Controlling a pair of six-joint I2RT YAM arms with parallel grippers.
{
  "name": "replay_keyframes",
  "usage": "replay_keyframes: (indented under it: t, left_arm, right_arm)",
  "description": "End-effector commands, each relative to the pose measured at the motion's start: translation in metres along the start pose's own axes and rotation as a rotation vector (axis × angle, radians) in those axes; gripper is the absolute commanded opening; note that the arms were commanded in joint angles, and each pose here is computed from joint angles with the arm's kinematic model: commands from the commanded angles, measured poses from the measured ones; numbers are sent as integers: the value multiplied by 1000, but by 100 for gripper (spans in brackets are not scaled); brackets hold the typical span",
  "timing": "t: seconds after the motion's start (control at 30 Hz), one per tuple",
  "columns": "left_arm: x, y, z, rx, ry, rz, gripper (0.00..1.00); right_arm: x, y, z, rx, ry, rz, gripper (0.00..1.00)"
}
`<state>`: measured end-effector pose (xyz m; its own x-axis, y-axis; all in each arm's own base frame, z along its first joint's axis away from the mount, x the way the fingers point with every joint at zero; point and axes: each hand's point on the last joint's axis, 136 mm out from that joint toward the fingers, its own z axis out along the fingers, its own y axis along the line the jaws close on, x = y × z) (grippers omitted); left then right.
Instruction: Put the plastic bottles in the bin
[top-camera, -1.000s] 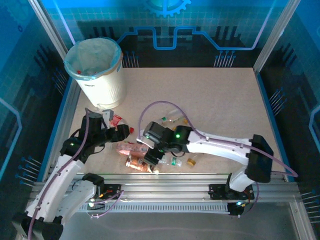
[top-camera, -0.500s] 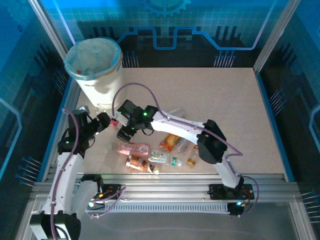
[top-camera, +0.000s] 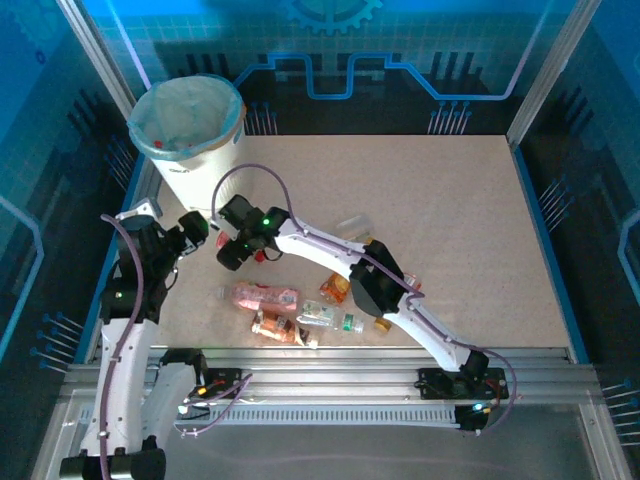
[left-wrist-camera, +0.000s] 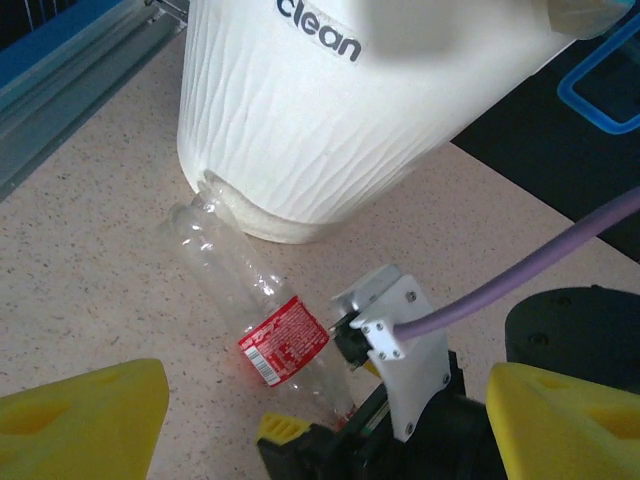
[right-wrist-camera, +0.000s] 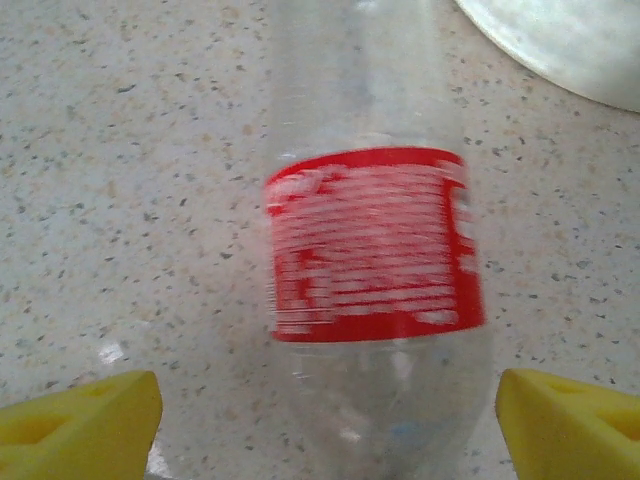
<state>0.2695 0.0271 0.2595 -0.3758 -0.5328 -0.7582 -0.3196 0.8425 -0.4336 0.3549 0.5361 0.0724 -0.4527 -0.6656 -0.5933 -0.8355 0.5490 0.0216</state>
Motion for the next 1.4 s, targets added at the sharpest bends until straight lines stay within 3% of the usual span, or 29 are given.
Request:
replay_keyframes:
  t: [0.0,0.23,0.33,0.43,0.57,0.87,1.13,1.37]
  left_arm:
    - [-6,3,-6,-24,-15,33,84]
    - [1,9,-3,-39,-8,47,85]
    - [2,7,-4,-30,-3,51,85]
    - [-2,6,-7,-31,-10,63,85]
    - [-16,-3,-18,-13,-40,90,85]
    - [-54,-39,-65,109,-125,75,85]
    - [-81,-76,-124,259,-200,107,85]
    - [-84,-125,-160,550,-186,59,85]
  right_arm:
    - [25,-4,26,-30,70,29,88]
    - [29,-3,40,-52,73,-23,86]
    - [29,-1,41,-87,70,-19,79]
    - [22,-1,30,-94,59,-21,63]
    - [2,3,-4,-88,23,-46,54]
    - [-42,35,-120,-58,-130,-148,50]
    - [-15,63,-187,-64,-191,-129,49]
    - [24,57,-259,-45,-307,-73,49]
